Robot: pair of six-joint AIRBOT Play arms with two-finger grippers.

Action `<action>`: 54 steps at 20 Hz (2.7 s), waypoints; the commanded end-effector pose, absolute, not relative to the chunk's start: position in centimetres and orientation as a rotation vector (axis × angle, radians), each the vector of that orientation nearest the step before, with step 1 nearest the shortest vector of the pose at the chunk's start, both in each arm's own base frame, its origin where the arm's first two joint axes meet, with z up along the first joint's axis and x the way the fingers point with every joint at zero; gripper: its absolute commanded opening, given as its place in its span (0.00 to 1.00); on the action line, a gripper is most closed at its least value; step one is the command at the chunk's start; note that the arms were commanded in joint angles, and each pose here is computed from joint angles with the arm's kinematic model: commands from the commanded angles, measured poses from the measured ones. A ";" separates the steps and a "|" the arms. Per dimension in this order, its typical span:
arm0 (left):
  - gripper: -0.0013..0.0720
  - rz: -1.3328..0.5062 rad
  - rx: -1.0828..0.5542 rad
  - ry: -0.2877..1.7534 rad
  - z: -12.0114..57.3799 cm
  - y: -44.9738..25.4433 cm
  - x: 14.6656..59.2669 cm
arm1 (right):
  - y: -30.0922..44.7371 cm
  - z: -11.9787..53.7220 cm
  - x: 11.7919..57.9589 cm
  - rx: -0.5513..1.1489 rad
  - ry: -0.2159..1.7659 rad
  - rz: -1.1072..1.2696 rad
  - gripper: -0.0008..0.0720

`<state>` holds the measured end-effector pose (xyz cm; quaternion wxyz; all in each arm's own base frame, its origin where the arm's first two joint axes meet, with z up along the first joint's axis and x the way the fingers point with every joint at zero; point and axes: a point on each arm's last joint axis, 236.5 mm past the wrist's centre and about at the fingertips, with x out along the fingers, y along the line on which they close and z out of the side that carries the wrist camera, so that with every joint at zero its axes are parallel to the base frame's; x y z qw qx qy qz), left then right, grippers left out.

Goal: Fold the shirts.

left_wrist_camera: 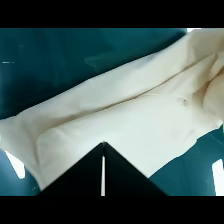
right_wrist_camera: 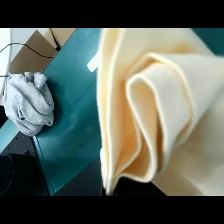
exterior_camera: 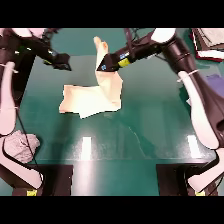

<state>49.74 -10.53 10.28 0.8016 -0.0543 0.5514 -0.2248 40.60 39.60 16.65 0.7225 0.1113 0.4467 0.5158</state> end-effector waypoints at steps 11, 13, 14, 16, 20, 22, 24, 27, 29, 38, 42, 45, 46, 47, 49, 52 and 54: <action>0.05 -0.366 -0.147 1.135 15.2 -3.8 47.3 | 55.4 9.1 38.8 0.474 0.835 1.350 0.69; 0.05 -0.374 -0.145 1.165 15.0 -3.8 46.6 | 52.4 10.6 39.1 0.473 0.873 1.384 0.66; 0.05 -0.379 -0.142 1.181 14.8 -3.9 46.3 | 50.0 10.8 39.3 0.479 0.920 1.391 0.61; 0.05 -0.382 -0.142 1.186 14.8 -3.9 46.2 | 44.4 8.9 39.5 0.429 1.050 1.348 0.61; 0.05 -0.394 -0.151 1.183 14.8 -4.2 46.2 | 32.1 2.8 40.3 0.333 1.287 1.045 0.61; 0.05 -0.397 -0.153 1.182 14.9 -4.3 46.2 | 27.8 1.1 41.5 0.427 1.301 0.874 0.61; 0.05 -0.396 -0.153 1.179 14.9 -4.3 46.2 | 24.9 -0.9 42.3 0.510 1.279 0.737 0.62; 0.05 -0.392 -0.155 1.162 15.0 -4.3 46.6 | 25.1 -3.1 41.4 0.642 1.312 0.694 0.96; 0.05 -0.392 -0.155 1.162 15.0 -4.3 46.6 | 26.7 -4.4 41.1 0.698 1.328 0.698 0.96; 0.05 -0.427 -0.145 1.157 15.2 -5.8 46.6 | 35.8 -5.3 42.6 0.703 1.284 0.819 0.92; 0.05 -0.430 -0.145 1.160 15.2 -5.9 46.5 | 39.1 -4.7 43.3 0.663 1.251 0.883 0.42; 0.05 -0.432 -0.145 1.165 15.1 -5.9 46.4 | 39.9 -4.2 44.0 0.651 1.226 0.902 0.03; 0.05 -0.432 -0.144 1.167 15.1 -5.9 46.3 | 39.9 -3.9 44.1 0.644 1.214 0.907 0.03; 0.05 -0.432 -0.144 1.167 15.1 -5.9 46.4 | 39.7 -3.4 44.4 0.637 1.205 0.910 0.03; 0.05 -0.432 -0.144 1.168 15.1 -5.9 46.3 | 37.9 -1.8 45.4 0.651 1.170 0.891 0.03; 0.05 -0.436 -0.148 1.167 15.2 -6.0 46.3 | 29.7 1.4 47.8 0.609 1.075 0.769 0.03; 0.05 -0.442 -0.157 1.165 15.2 -6.3 46.3 | 22.0 3.6 48.7 0.579 1.017 0.659 0.03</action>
